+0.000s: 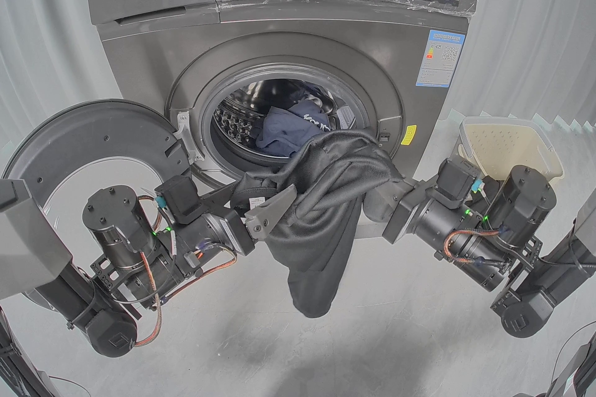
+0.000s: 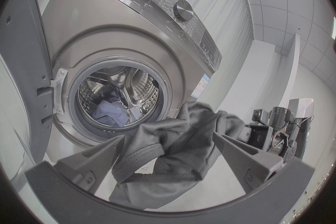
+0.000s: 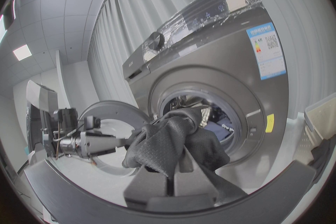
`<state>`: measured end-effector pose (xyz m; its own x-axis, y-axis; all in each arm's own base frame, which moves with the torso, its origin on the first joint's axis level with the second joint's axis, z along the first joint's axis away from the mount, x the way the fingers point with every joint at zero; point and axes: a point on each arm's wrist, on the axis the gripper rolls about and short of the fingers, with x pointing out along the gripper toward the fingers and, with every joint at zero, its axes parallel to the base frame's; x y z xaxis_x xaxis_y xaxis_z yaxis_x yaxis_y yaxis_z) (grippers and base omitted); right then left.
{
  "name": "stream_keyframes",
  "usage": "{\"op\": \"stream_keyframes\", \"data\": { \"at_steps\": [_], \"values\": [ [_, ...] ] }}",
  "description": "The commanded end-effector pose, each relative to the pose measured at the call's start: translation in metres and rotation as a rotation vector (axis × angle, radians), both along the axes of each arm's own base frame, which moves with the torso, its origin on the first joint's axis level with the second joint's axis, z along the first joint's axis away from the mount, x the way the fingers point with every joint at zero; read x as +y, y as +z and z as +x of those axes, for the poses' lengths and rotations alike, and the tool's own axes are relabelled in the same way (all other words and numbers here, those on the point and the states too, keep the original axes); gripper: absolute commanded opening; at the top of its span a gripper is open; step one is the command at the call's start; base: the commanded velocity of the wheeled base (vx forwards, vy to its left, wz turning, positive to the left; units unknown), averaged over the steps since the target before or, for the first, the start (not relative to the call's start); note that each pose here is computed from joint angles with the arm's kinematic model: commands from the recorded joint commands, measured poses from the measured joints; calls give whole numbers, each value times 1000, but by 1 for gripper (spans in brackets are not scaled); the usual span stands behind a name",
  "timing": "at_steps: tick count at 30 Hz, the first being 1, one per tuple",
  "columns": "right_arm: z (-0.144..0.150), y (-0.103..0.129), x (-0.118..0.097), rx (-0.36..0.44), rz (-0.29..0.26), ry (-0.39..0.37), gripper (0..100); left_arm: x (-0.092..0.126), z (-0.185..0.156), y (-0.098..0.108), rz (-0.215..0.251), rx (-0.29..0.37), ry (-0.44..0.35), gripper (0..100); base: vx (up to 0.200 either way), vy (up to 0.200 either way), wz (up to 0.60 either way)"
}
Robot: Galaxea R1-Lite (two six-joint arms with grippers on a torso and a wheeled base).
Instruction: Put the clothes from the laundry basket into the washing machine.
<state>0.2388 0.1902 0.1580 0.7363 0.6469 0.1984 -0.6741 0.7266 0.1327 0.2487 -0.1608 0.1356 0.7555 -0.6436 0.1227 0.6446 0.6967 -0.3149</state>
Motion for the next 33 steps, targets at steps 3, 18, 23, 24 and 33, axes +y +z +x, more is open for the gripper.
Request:
{"op": "stream_keyframes", "data": {
  "at_steps": [3,18,23,24,33],
  "values": [
    [-18,-25,-3,94,-79,32,0,1,1,-1,2,4,5,100,0,0,0],
    [-19,-28,-5,108,-92,28,0,3,1,-4,12,12,12,100,0,0,0],
    [-19,-27,-5,103,-88,28,0,5,-5,-13,41,47,3,100,0,0,0],
    [-19,-27,-5,103,-88,28,0,4,-6,-17,50,59,-2,100,0,0,0],
    [-20,-22,-5,88,-79,33,0,-4,1,-34,98,86,-19,100,0,0,0]
  ]
}}
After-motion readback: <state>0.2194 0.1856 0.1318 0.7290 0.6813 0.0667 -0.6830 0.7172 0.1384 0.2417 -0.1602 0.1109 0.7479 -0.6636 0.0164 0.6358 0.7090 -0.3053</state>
